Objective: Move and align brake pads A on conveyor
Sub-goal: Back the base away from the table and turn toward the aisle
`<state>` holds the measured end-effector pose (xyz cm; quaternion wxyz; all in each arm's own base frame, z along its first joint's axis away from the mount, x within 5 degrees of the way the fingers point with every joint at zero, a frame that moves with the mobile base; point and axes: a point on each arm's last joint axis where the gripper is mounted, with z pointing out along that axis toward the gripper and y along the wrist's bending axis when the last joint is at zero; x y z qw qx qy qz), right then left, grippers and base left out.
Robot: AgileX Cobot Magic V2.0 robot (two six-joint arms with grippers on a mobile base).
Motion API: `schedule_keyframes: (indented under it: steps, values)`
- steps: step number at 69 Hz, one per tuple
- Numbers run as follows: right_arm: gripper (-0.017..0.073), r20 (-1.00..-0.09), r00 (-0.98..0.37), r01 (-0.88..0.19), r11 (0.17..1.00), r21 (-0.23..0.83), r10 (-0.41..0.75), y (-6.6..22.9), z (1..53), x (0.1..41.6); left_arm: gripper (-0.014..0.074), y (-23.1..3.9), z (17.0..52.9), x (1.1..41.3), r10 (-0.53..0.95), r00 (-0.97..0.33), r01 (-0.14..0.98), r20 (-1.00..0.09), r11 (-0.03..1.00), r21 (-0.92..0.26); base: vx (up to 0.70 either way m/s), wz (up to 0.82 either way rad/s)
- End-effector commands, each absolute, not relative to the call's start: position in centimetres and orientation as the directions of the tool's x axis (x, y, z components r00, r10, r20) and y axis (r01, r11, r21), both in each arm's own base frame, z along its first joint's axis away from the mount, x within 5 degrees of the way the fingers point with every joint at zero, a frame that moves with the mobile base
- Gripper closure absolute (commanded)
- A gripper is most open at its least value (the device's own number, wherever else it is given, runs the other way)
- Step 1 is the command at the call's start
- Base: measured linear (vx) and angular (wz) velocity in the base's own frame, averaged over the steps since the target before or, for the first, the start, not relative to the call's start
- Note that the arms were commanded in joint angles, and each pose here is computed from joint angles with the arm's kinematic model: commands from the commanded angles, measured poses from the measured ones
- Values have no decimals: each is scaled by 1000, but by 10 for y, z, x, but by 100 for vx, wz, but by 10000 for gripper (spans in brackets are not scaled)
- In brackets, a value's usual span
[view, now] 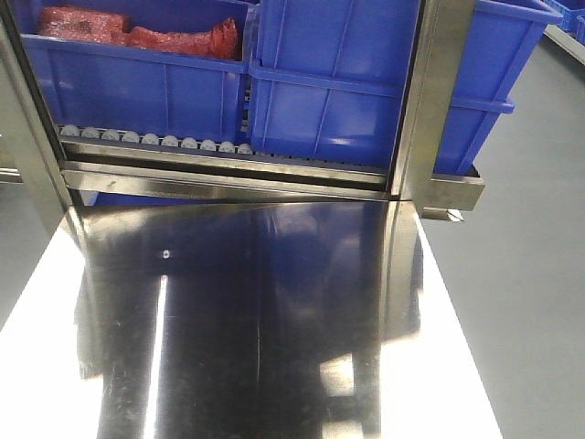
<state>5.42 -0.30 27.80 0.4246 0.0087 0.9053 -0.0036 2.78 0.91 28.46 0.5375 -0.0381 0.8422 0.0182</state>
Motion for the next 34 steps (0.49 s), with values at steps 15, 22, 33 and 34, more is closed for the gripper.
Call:
schedule_keyframes:
  steps: [15, 22, 33, 34]
  values:
    - [564, -828, -561, 19, 1000, 0, 11, -3, 292, 58, 600, 8, 300, 31, -37, -327, -72, -944, 997, -14, 0, 0]
    - [564, -828, -561, 19, 1000, 0, 11, -3, 292, 58, 600, 8, 300, 31, -37, -327, -72, -944, 997, -14, 0, 1]
    - [564, -828, -561, 19, 1000, 0, 11, -3, 292, 58, 600, 8, 300, 31, -37, -327, -72, -944, 997, -14, -2, 4]
    - [564, -828, -561, 19, 1000, 0, 11, -3, 292, 58, 600, 8, 300, 31, -37, -327, -72, -944, 997, -14, -3, 7]
